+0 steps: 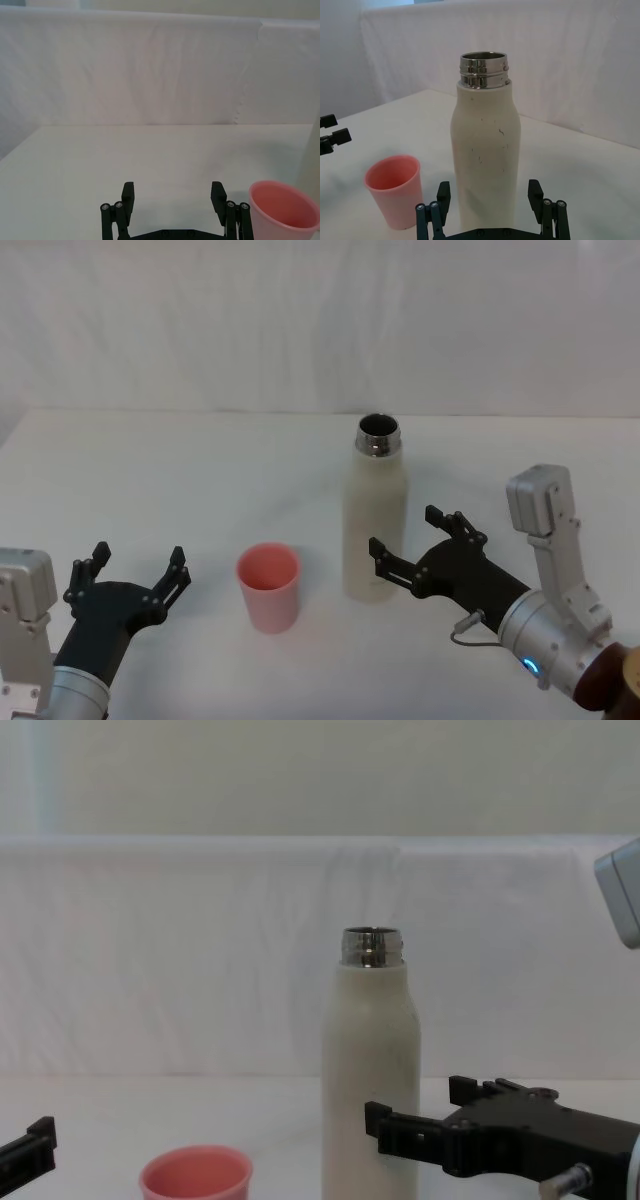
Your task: Grasp the thermos with one hand and pour water into the cup lid.
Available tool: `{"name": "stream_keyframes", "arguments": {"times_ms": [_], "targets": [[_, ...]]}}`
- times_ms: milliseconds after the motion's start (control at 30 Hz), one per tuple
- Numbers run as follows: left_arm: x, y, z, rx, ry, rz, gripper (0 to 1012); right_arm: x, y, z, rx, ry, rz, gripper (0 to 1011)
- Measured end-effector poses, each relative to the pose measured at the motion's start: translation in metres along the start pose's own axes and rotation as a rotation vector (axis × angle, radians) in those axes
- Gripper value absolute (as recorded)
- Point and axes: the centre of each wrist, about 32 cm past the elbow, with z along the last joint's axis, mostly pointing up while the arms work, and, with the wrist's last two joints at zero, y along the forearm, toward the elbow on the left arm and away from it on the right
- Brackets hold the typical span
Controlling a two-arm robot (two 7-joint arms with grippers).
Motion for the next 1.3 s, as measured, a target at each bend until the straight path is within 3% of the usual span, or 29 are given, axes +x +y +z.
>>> {"name": "stream_keyframes", "arguments": {"times_ms": [1300], "targets": [[0.0000, 0.000, 0.000, 0.000, 0.000, 0.000, 1001, 0.0003, 0.032, 0.002, 0.008, 0.019, 0.002, 1001]]}}
